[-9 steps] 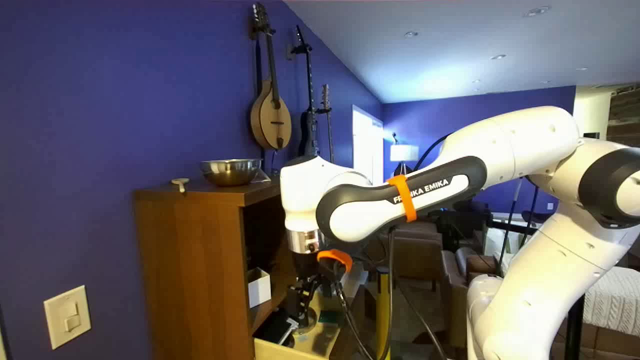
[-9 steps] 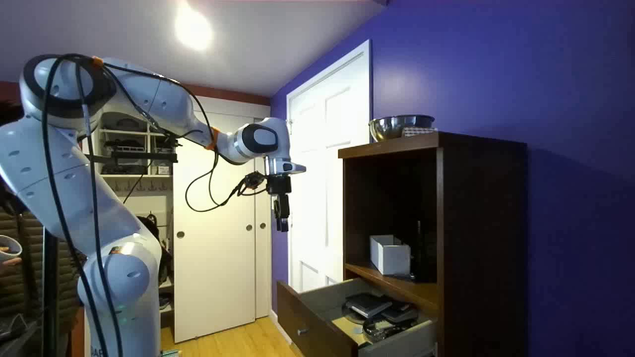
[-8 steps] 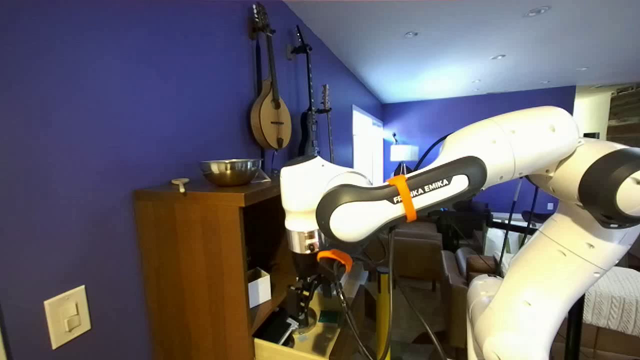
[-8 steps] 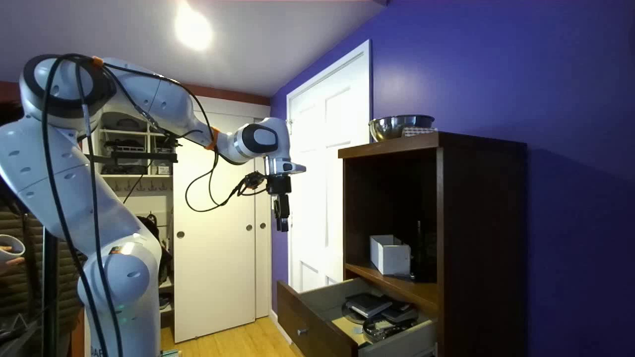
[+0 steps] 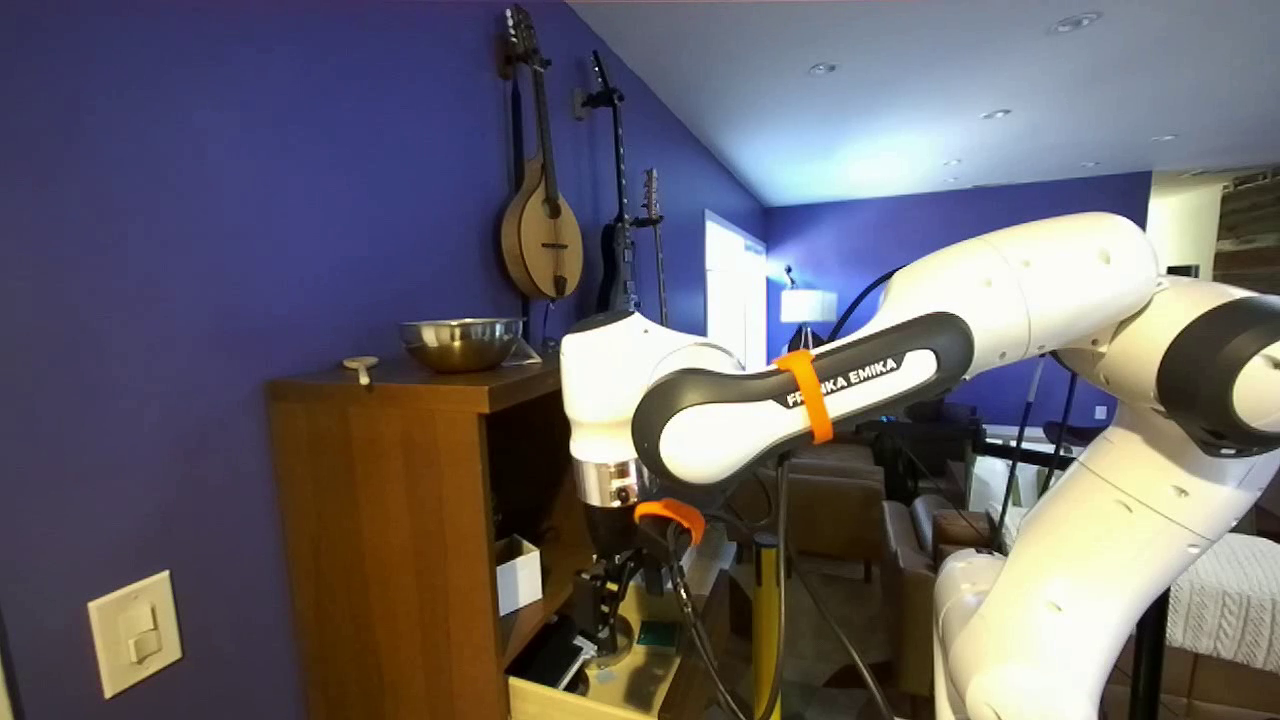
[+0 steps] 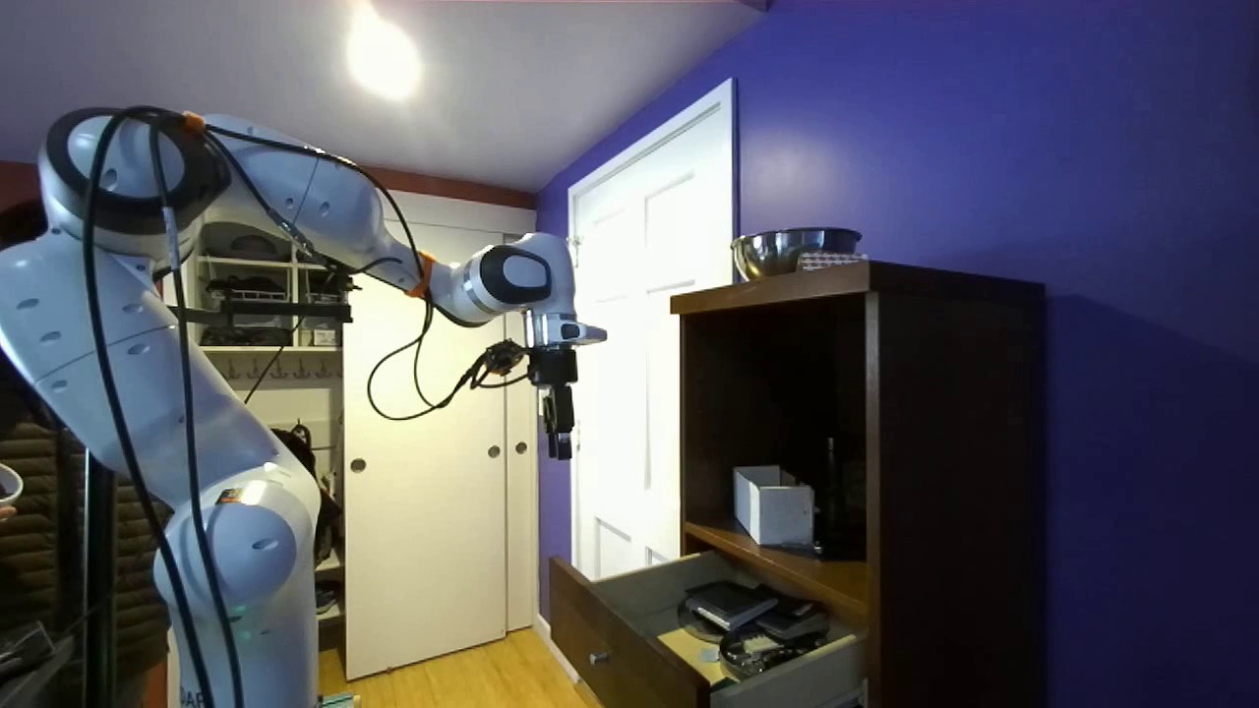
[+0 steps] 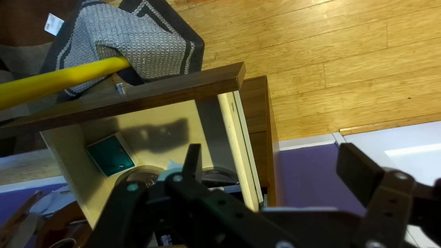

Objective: Pick up the black object from the silver bowl in the open drawer and put it on the shelf

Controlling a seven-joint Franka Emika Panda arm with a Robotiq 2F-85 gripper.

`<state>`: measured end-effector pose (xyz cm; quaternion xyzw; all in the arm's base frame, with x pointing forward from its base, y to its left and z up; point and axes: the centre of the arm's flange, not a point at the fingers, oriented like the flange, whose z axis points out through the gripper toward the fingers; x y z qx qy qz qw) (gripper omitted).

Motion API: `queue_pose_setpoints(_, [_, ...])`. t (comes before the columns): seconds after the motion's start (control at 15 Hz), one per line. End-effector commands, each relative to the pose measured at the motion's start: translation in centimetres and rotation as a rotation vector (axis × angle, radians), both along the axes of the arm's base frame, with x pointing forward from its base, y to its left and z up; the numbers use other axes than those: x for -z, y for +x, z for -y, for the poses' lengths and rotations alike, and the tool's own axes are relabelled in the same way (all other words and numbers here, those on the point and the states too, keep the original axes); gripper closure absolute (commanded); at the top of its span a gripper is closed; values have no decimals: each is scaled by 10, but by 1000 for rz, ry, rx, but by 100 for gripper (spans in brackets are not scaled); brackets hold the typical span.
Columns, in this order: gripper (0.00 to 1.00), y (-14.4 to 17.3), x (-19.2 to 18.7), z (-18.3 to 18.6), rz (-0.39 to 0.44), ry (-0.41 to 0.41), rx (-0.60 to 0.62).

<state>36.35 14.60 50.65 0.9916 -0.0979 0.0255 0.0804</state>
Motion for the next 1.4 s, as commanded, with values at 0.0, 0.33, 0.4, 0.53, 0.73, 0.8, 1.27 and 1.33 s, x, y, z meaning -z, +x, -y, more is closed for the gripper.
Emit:
queue_pose_setpoints(0.0, [0, 0, 0, 0, 0, 0, 0])
queue_pose_setpoints(0.33, [0, 0, 0, 0, 0, 0, 0])
queue_pose_setpoints(0.4, [0, 0, 0, 0, 0, 0, 0])
queue_pose_setpoints(0.53, [0, 0, 0, 0, 0, 0, 0])
queue_pose_setpoints(0.73, [0, 0, 0, 0, 0, 0, 0])
queue_pose_setpoints(0.8, [0, 0, 0, 0, 0, 0, 0])
queue_pose_setpoints(1.27, [0, 7, -28, 108, 52, 168, -38])
queue_pose_setpoints(1.33, [0, 8, -30, 131, 61, 203, -38])
